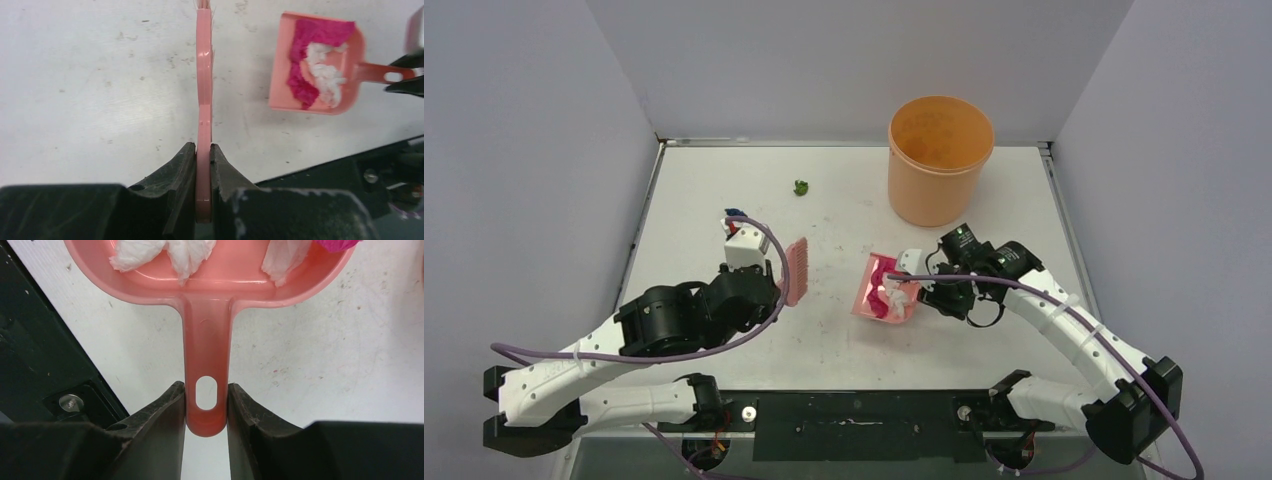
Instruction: Sweep away the paper scraps from the table
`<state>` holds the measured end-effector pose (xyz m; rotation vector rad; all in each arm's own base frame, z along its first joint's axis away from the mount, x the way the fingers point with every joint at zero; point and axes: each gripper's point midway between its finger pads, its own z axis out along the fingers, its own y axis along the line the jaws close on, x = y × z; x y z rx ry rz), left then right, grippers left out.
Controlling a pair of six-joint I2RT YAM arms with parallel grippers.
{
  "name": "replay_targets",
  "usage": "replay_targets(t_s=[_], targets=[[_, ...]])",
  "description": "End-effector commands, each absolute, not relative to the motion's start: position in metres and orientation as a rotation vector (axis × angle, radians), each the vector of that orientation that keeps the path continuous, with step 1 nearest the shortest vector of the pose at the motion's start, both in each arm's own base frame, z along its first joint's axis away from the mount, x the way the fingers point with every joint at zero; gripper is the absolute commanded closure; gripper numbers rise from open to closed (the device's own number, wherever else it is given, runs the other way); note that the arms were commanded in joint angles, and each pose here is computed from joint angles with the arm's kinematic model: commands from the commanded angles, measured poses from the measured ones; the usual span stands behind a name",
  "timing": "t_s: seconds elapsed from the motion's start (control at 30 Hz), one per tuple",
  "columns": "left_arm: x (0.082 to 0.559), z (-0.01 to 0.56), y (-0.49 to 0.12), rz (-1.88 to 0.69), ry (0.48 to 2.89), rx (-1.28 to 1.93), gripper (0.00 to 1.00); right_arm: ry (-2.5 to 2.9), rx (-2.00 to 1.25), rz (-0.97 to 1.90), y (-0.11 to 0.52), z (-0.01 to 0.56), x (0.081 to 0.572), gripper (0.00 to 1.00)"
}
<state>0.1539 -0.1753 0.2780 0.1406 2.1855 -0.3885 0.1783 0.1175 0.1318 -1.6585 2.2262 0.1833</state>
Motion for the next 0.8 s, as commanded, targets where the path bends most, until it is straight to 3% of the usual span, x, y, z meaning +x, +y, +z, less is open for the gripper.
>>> replay_targets(t_s=[0.0,0.37,0.47,0.77], targets=[[0.175,0.265,-0.147,-0.236,2.067,0.102,1.00,2.148,-1.662,0.245,0.136,0.158,0.194,0.95],[0.187,0.203,-0.164,-0.325,1.989,0.222,1.00,2.078,-1.689,0.337,0.162,0.211,0.230,0.95],[0.181,0.215,-0.172,-0.441,1.942,0.233,1.00,2.054,-1.663,0.337,0.161,0.232,0.246,0.95],[0.176,0.242,-0.132,-0.427,1.859,0.138,1.00,2.100,-1.412,0.356,0.130,0.280,0.308,0.95]])
